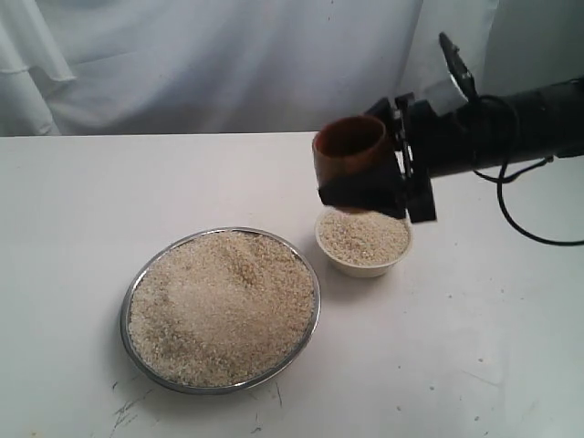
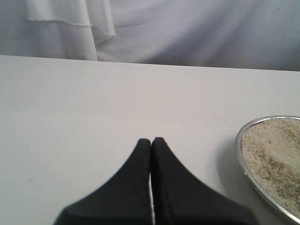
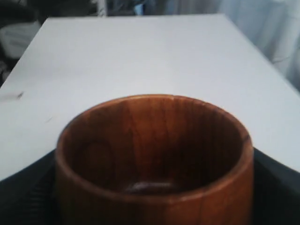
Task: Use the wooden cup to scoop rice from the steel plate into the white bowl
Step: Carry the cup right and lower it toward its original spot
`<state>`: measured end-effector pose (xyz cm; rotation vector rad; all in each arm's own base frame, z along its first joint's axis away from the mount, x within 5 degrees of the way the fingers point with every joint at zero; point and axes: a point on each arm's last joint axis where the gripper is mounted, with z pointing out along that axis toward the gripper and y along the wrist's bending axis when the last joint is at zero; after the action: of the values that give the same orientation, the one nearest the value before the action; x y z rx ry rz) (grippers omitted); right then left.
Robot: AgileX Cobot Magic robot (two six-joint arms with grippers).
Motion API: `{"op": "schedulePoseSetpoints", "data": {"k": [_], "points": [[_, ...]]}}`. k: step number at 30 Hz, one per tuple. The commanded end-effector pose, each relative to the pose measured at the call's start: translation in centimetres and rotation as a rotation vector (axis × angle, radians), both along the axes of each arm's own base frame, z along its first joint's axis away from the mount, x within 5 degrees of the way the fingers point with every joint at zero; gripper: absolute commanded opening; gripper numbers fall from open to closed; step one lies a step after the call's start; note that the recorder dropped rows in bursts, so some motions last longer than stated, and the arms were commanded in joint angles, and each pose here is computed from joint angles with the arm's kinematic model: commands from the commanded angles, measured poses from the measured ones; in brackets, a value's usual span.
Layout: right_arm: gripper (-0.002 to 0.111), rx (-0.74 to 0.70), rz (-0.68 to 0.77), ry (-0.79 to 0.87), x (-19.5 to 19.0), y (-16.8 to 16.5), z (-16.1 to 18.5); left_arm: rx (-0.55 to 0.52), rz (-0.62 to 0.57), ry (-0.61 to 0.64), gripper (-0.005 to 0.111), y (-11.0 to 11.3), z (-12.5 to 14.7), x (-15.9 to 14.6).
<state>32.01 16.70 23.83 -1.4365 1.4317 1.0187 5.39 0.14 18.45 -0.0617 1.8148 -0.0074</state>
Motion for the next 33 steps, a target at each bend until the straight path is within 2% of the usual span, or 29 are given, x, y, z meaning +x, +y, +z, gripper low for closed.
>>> {"op": "schedulePoseSetpoints", "data": {"k": [1, 9, 14, 25, 33], "points": [[0.0, 0.138, -0.295, -0.037, 3.0, 0.9, 2.8, 0.002, -0.002, -0.013, 0.0, 0.0, 0.0, 0.0], [0.0, 0.051, -0.582, -0.174, 8.3, 0.8, 4.6, 0.002, -0.002, -0.013, 0.0, 0.0, 0.0, 0.0], [0.0, -0.012, -0.738, -0.221, 11.5, 0.3, 4.3, 0.002, -0.002, -0.013, 0.0, 0.0, 0.0, 0.0], [0.0, -0.04, -0.833, -0.234, 14.8, 0.2, 3.0, 0.002, -0.002, -0.013, 0.0, 0.0, 0.0, 0.0], [0.0, -0.021, -0.985, -0.156, 16.8, -0.6, 4.7, 0.002, -0.002, -0.013, 0.0, 0.0, 0.0, 0.0]]}}
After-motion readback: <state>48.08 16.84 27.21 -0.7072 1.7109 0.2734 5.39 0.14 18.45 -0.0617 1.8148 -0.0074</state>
